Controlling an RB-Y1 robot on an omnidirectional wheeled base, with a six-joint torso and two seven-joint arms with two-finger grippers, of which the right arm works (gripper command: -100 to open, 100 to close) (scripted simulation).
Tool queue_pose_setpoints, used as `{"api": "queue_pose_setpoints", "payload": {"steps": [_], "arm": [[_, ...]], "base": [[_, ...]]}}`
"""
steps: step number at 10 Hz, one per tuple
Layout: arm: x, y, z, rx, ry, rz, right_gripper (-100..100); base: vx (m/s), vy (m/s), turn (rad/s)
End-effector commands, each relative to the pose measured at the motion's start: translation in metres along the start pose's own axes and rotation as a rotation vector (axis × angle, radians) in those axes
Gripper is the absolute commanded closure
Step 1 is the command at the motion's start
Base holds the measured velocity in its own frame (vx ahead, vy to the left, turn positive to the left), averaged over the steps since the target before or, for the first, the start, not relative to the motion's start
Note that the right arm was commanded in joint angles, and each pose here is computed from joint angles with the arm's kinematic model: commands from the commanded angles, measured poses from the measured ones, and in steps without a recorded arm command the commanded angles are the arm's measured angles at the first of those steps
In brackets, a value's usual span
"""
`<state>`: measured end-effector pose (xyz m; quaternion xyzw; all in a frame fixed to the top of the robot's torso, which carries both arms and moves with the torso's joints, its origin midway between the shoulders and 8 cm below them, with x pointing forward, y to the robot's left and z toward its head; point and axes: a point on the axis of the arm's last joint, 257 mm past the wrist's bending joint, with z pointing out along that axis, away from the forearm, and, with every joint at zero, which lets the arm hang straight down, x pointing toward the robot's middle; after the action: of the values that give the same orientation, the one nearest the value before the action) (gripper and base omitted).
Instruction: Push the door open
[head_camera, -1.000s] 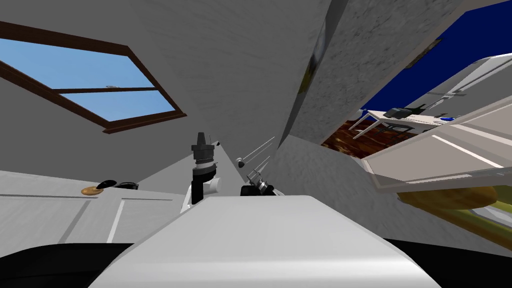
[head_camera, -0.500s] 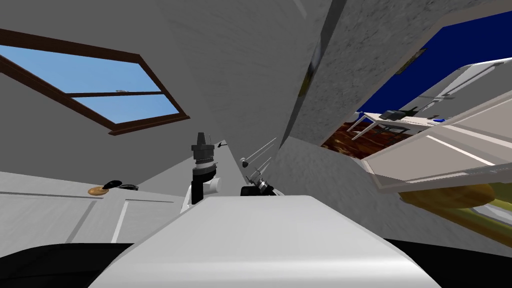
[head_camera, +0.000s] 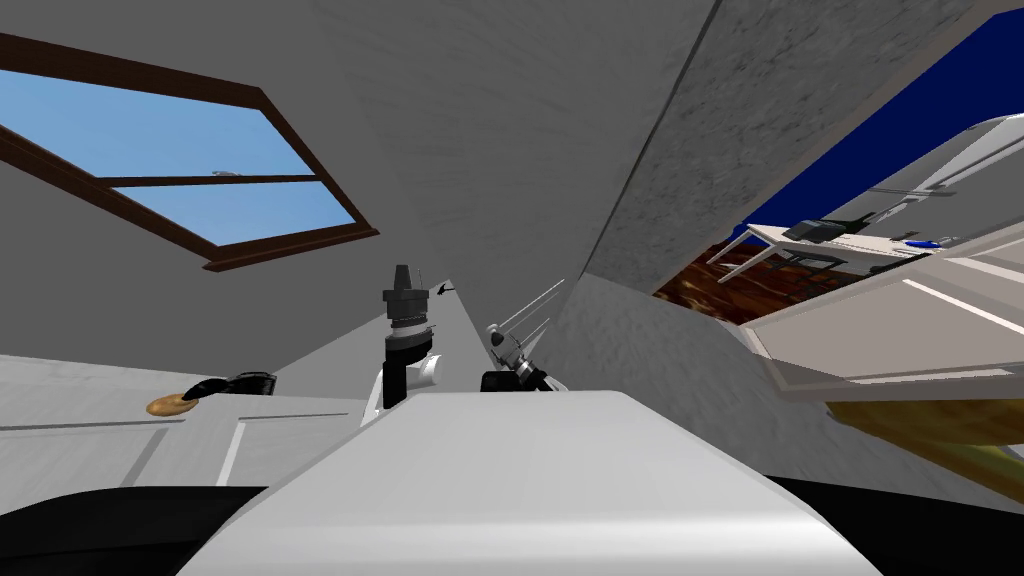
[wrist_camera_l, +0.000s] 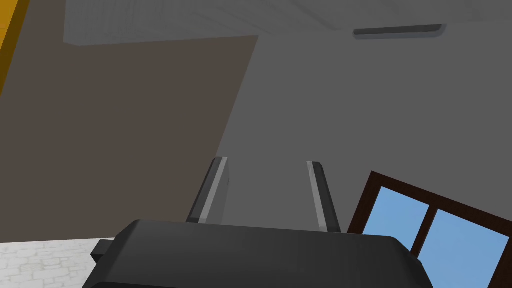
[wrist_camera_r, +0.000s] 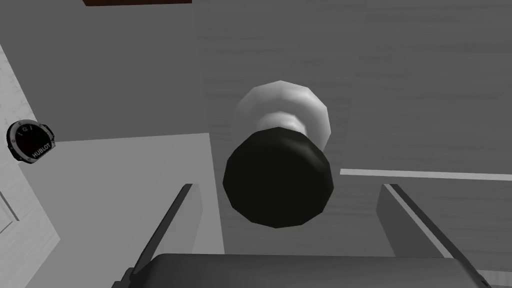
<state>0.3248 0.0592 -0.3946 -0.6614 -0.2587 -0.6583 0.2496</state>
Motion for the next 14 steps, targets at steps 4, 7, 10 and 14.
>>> {"api": "queue_pose_setpoints", "payload": {"steps": [4,7,10,14], "arm": [[0.000,0.000,0.0000,0.000,0.000,0.000,100],[0.000,0.000,0.0000,0.000,0.000,0.000,100],[0.002,0.006,-0.0011,-0.024,0.005,0.006,-100],[0.001,0.011,-0.0014,-0.042,0.007,0.005,-100]], "base": [[0.001,0.001,0.000],[-0.004,-0.004,0.000],[-0.137,-0.061,-0.085],[-0.102,-0.032,-0.034]]}}
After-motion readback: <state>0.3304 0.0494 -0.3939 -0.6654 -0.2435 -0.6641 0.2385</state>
